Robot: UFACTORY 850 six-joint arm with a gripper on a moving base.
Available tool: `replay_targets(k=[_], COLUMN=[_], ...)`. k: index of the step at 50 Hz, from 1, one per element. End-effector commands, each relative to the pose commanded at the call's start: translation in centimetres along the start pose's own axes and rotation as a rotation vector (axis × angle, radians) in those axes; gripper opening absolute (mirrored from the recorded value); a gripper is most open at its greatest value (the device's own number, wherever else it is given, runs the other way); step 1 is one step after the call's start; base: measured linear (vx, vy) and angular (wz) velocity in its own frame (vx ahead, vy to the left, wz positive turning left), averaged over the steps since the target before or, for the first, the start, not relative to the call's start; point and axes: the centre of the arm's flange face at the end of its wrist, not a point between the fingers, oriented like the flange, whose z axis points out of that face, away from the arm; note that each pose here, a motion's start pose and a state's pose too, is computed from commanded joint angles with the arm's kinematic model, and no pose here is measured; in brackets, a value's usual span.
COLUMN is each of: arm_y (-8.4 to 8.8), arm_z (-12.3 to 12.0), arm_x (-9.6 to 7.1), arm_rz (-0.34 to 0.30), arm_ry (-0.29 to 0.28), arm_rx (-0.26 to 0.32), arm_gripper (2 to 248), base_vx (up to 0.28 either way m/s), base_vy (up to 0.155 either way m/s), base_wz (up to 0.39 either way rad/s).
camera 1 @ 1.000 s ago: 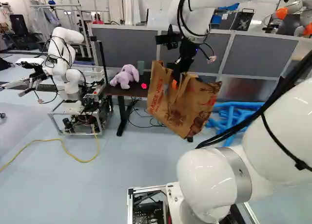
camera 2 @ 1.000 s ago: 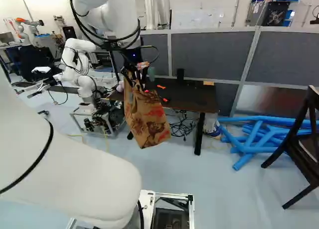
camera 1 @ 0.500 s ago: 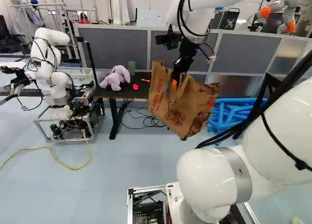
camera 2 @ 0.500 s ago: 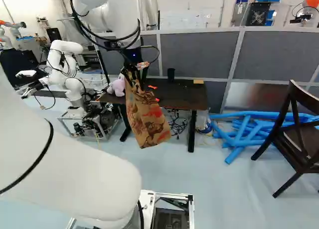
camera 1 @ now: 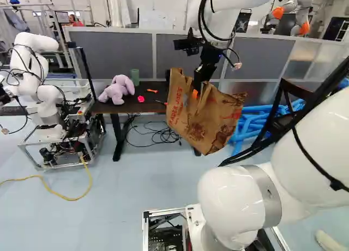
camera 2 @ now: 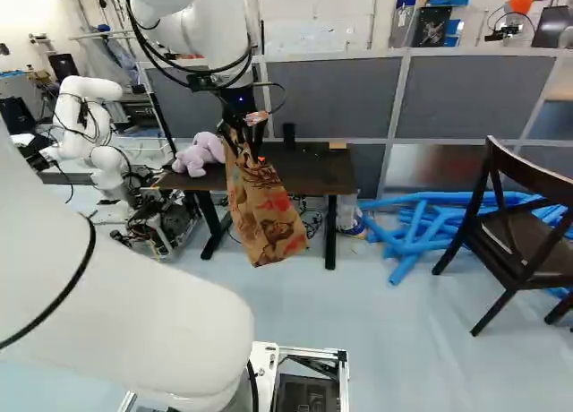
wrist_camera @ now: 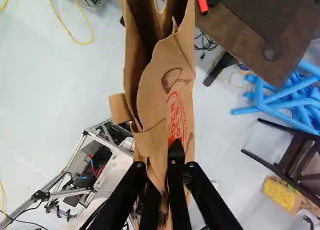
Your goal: Pick up the bag on the ground and place it on the table
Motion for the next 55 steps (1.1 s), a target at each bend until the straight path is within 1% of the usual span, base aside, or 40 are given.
replay_targets(k=[14,28,55], arm_y=[0.0,0.0,0.0], arm_z=[0.0,0.0,0.0], arm_x=[0.0,0.0,0.0], arm_rz=[0.0,0.0,0.0], arm_ry=[0.0,0.0,0.0], arm_rx=[0.0,0.0,0.0], arm_gripper=[21,21,21], base_vx=[0.002,0.011,0.05], base_vy=[-0.056,-0.048,-0.007], base_wz=[-0.267,-0.192,-0.027])
